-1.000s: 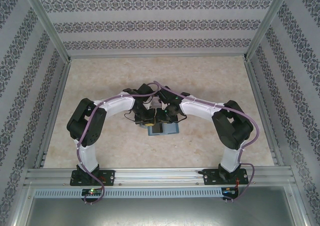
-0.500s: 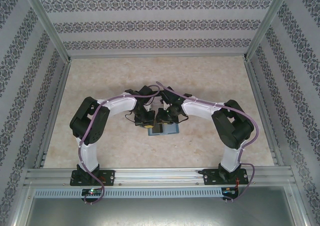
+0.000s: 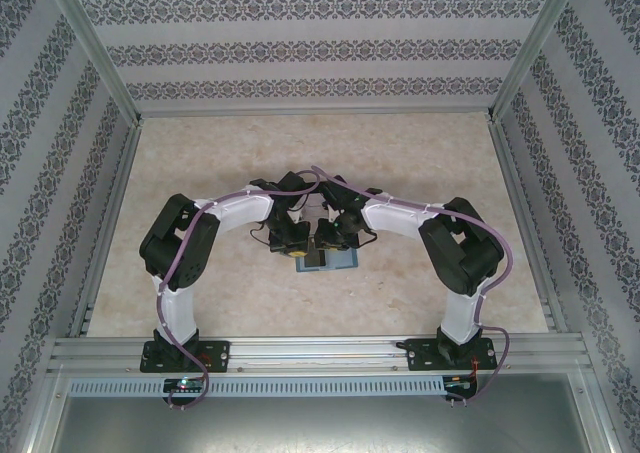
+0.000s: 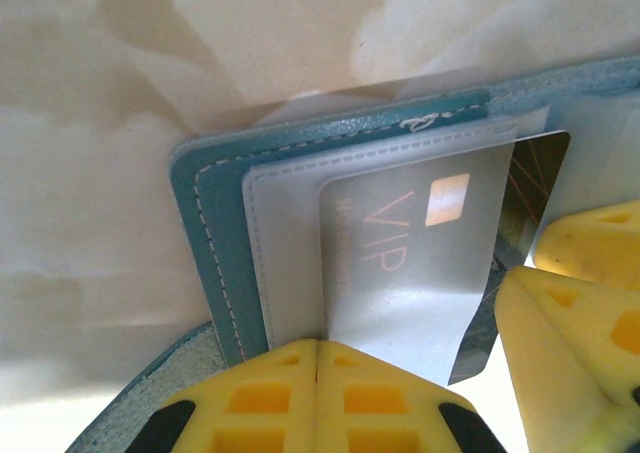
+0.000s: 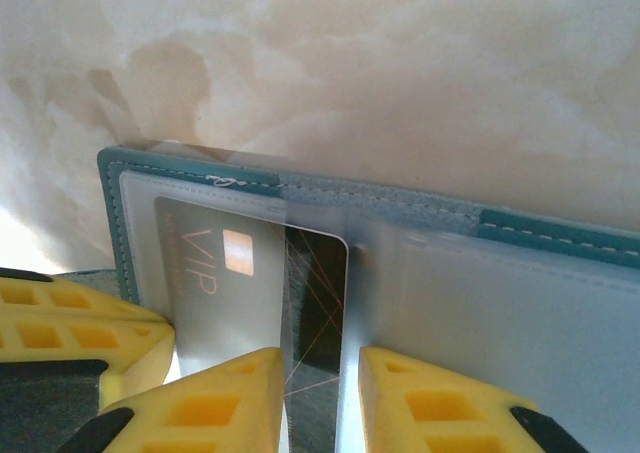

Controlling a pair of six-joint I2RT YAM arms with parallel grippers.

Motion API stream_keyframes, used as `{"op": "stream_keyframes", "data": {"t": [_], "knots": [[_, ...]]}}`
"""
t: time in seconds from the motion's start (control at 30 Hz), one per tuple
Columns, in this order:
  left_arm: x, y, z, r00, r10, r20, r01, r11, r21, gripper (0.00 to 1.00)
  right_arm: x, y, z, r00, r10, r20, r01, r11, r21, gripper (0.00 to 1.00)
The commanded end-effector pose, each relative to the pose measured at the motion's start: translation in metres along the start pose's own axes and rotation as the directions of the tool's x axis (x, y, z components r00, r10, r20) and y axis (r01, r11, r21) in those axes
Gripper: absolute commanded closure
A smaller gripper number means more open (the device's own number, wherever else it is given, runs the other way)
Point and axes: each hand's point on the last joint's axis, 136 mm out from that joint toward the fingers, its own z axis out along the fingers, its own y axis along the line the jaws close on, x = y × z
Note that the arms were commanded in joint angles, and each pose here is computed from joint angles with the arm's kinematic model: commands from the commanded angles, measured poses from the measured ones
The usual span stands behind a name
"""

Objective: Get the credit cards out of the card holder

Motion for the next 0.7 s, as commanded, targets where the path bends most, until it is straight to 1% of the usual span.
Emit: {"op": "stream_keyframes", "data": {"t": [0.0, 0.1, 0.4, 0.47, 0.57, 0.67], "knots": [[0.017, 0.029, 0.02, 0.997, -0.04, -0.073, 0.031, 0.993, -0.114, 1.0, 0.011, -0.015, 0.01, 0.999, -0.005, -0.047, 0.008, 0.998, 0.061, 0.71], [0.018, 0.031, 0.022, 0.996, -0.042, -0.079, 0.032, 0.992, -0.119, 1.0, 0.012, -0.011, 0.014, 0.998, -0.001, -0.059, 0.003, 0.999, 0.033, 0.71], [0.021, 0.04, 0.034, 0.993, -0.056, -0.103, 0.041, 0.989, -0.142, 1.0, 0.009, 0.006, 0.012, 0.998, 0.035, -0.056, -0.042, 0.991, -0.125, 0.72], [0.022, 0.042, 0.035, 0.993, -0.055, -0.107, 0.039, 0.988, -0.151, 1.0, 0.008, 0.008, 0.01, 0.997, 0.049, -0.057, -0.058, 0.984, -0.166, 0.72], [0.022, 0.043, 0.035, 0.992, -0.059, -0.109, 0.041, 0.987, -0.155, 1.0, 0.007, 0.009, 0.007, 0.997, 0.058, -0.052, -0.067, 0.979, -0.195, 0.72], [0.023, 0.043, 0.036, 0.992, -0.057, -0.112, 0.039, 0.987, -0.156, 1.0, 0.004, 0.013, 0.004, 0.996, 0.08, -0.046, -0.09, 0.959, -0.269, 0.73]]}}
